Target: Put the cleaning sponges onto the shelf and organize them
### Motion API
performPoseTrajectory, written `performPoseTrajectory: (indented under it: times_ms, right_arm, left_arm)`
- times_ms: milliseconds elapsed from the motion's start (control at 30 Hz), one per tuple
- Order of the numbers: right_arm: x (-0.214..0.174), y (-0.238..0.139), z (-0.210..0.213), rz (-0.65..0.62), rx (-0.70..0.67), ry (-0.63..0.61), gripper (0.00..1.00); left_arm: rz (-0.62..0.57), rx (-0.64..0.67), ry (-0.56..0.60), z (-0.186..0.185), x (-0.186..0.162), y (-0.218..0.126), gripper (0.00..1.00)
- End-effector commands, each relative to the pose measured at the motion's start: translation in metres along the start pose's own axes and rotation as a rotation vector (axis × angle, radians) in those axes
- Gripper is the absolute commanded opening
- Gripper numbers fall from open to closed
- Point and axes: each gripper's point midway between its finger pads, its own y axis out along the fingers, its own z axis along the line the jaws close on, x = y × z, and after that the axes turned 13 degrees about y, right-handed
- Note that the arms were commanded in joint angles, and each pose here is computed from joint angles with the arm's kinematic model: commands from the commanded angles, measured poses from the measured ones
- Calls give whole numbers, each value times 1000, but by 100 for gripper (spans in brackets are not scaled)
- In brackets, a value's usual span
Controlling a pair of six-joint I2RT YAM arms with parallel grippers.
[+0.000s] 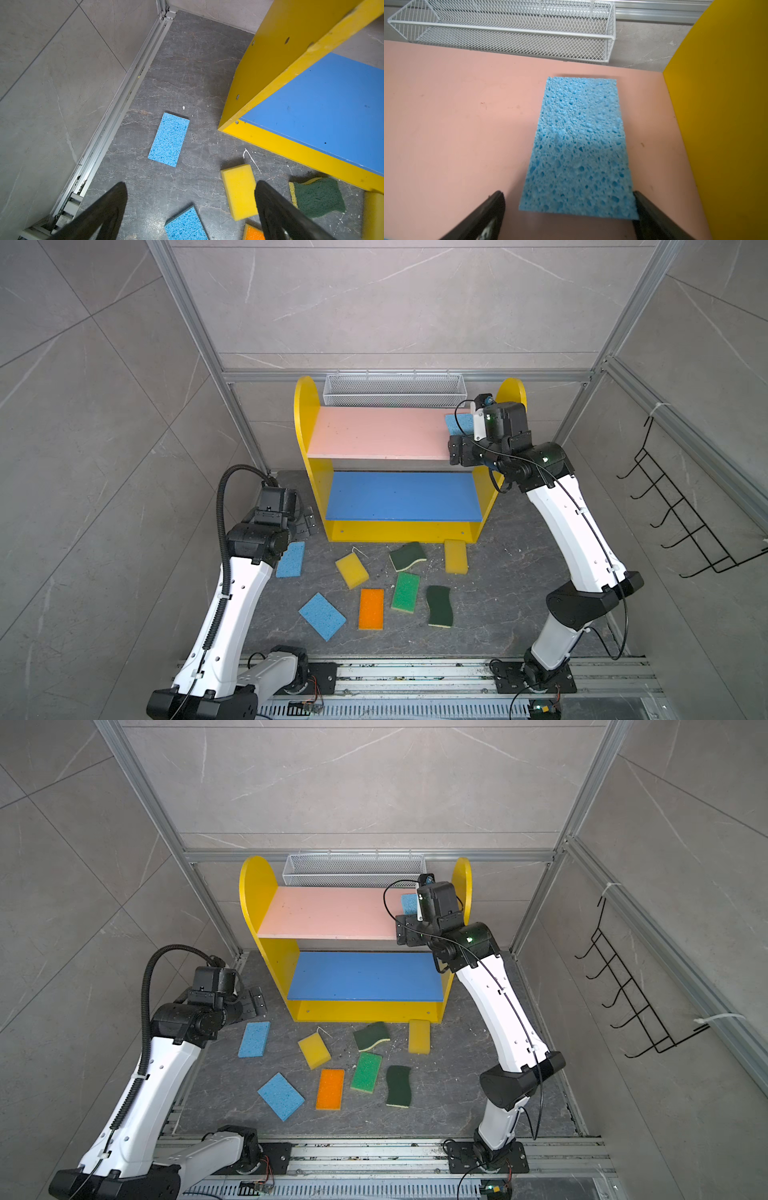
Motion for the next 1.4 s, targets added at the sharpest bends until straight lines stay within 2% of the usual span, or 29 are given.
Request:
performPoseTrajectory:
  times_ms: [0, 400, 700, 967, 1367]
  right_arm:
    - [-21, -6, -5, 75, -9, -11, 94]
    - [-20, -10, 1, 70, 38, -36, 92]
    - [-19, -21, -6, 62, 16, -23, 93]
    - [-17, -52, -12, 40, 38, -5, 94]
    - [-26, -97, -7, 61, 154, 21, 95]
  left_arm:
    - [-21, 12, -9, 2, 3, -2, 98]
    - [-11, 11, -6, 1, 1, 1, 98]
    - [-12, 10, -7, 1, 1, 0, 98]
    - [-10, 20, -6, 4, -1, -3, 98]
    - [1, 46, 1, 14, -14, -13, 98]
